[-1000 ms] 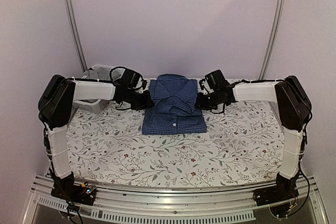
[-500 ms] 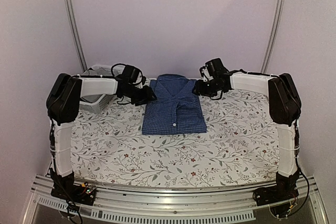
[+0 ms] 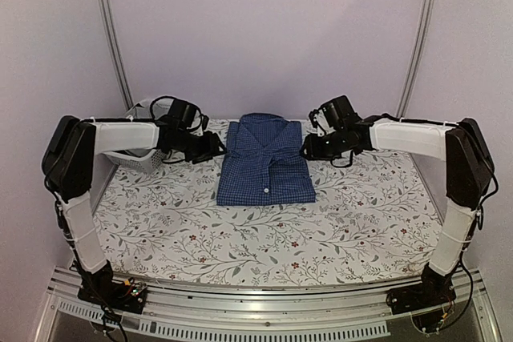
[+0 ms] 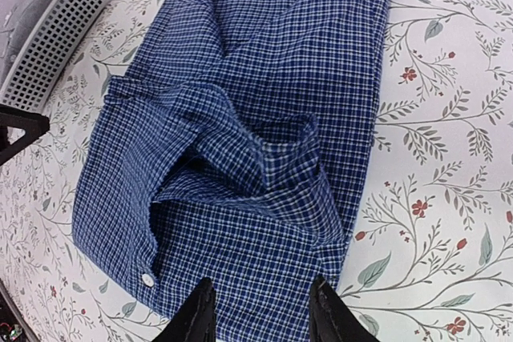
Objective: Fold and stack the long sleeve shirts
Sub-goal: Smooth out the 2/3-rectangle-folded shirt at the center of the board.
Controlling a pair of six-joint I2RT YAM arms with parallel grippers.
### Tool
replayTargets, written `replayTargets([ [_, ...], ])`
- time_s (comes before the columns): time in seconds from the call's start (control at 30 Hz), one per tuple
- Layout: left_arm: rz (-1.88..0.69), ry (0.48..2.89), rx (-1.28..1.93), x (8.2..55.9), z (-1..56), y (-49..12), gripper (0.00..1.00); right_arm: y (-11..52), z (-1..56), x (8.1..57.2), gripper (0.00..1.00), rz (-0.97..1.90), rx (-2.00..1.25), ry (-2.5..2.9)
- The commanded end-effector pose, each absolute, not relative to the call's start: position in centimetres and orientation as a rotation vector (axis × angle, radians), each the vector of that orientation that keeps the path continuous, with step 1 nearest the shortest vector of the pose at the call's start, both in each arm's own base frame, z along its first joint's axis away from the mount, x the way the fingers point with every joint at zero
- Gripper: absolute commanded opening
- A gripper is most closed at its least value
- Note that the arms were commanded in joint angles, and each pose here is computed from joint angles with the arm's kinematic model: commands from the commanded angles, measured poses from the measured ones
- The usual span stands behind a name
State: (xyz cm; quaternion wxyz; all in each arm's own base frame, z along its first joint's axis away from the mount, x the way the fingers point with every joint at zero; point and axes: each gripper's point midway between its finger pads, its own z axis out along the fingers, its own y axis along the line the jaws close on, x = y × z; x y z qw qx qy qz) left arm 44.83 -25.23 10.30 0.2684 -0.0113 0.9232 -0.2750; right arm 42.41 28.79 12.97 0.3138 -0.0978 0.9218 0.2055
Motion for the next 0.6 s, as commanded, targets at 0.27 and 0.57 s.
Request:
replayTargets([
  [0.27,-0.826,2.462,0.011,42.4,11.5,-26.5,0.56,32.9,10.4,39.9,0.21,0.801,-0.341,2.441],
  [0.57,-0.834,2.467,0.017,41.6,11.8,-26.4,0.56,32.2,7.0,46.8,0.26,0.771,-0.268,2.493],
])
